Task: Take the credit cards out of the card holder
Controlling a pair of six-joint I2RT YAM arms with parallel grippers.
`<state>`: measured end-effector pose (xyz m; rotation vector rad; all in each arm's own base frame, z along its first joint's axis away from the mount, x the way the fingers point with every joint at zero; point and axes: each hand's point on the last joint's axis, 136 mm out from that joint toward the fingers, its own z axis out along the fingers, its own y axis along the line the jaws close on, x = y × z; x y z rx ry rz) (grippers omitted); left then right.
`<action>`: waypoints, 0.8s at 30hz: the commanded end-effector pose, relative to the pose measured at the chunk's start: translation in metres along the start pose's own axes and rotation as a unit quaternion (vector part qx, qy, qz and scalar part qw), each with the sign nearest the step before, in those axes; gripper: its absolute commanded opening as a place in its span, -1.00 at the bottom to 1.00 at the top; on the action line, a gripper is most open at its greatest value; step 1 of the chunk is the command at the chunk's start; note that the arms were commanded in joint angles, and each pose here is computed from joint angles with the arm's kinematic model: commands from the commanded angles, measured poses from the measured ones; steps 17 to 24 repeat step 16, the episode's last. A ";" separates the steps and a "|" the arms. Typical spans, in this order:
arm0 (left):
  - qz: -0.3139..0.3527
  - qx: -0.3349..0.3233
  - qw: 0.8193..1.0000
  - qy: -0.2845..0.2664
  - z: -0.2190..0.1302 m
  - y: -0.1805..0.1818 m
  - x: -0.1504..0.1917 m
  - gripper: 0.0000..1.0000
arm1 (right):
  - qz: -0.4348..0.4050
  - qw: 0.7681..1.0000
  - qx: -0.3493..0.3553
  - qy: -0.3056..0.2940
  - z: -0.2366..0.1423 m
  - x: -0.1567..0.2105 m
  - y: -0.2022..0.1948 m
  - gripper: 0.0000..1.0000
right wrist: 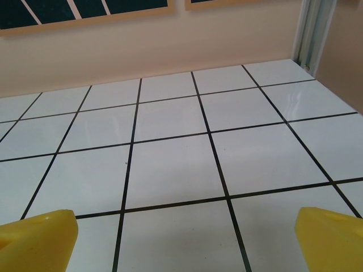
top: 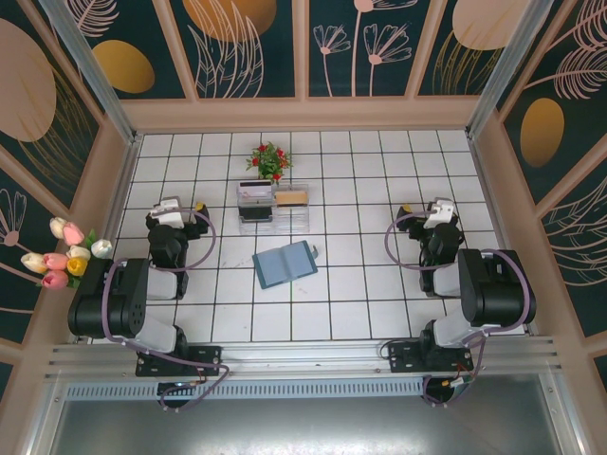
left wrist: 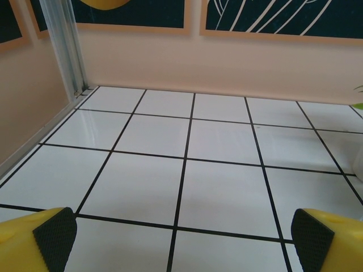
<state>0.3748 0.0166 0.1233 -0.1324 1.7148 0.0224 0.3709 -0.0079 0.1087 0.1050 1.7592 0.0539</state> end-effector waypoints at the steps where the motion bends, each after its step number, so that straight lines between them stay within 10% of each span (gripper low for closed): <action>1: -0.005 0.006 1.000 -0.025 0.002 -0.001 -0.013 0.97 | 0.008 1.000 0.003 -0.022 0.004 -0.013 -0.002 0.98; 24: -0.004 0.008 1.000 -0.026 0.001 -0.002 -0.012 0.98 | 0.007 1.000 0.003 -0.023 0.003 -0.013 -0.002 0.98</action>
